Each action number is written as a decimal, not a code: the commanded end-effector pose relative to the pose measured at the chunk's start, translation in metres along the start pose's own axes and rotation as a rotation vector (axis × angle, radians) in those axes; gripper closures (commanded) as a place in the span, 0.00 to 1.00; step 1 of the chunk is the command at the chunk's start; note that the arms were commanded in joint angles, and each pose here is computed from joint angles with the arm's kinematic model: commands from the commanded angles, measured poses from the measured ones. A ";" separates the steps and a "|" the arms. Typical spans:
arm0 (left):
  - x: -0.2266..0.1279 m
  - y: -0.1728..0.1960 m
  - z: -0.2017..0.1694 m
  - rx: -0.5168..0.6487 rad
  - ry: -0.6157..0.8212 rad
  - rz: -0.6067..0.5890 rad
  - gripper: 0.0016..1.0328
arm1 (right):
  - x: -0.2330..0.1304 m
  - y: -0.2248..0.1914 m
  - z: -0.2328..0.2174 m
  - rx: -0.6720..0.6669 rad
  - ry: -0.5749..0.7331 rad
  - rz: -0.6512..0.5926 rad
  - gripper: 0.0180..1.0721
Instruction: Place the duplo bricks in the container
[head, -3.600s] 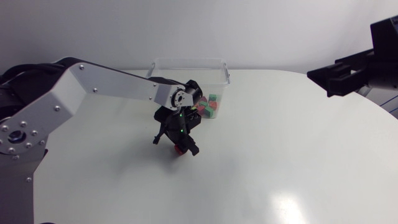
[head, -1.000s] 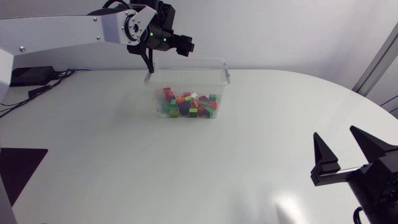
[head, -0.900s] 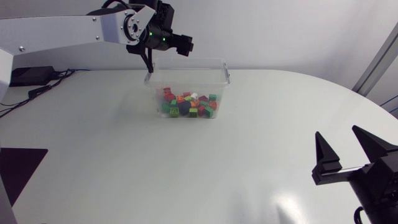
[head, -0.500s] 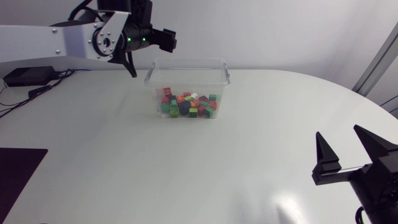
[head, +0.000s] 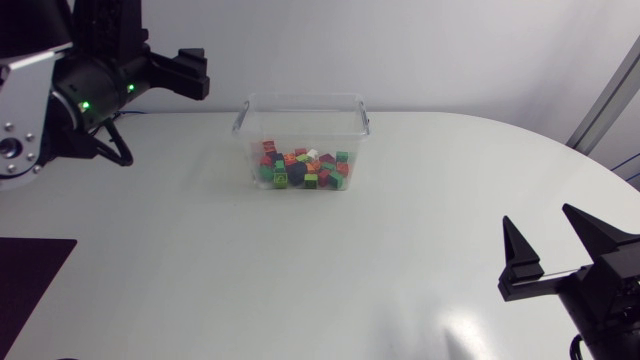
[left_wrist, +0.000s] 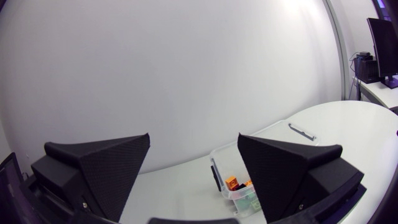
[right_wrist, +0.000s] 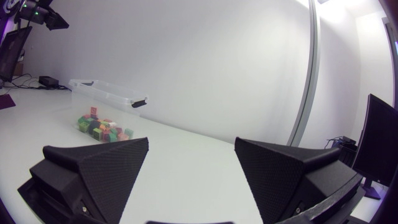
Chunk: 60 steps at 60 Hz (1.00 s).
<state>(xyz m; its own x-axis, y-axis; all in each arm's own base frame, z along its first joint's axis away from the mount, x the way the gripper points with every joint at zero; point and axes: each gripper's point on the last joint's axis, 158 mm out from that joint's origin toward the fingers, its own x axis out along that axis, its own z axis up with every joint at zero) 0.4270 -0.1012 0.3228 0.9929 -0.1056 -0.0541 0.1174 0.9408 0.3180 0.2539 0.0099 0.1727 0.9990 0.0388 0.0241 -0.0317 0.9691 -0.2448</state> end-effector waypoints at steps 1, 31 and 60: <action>-0.016 0.005 -0.009 0.011 0.003 0.015 0.05 | 0.000 0.005 -0.012 -0.010 0.031 0.013 0.05; -0.116 0.027 -0.041 0.003 -0.031 0.072 0.05 | 0.000 0.001 -0.020 -0.020 0.067 -0.004 0.05; -0.158 0.029 -0.113 -0.120 -0.019 0.086 0.05 | 0.000 -0.002 -0.023 0.079 0.076 -0.020 0.05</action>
<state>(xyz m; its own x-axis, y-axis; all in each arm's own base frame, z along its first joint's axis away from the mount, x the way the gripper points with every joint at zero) 0.2745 -0.0247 0.2507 0.9995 -0.0319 0.0040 0.0299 0.9684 0.2475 0.2540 0.0054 0.1600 0.9995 0.0167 -0.0263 -0.0218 0.9780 -0.2074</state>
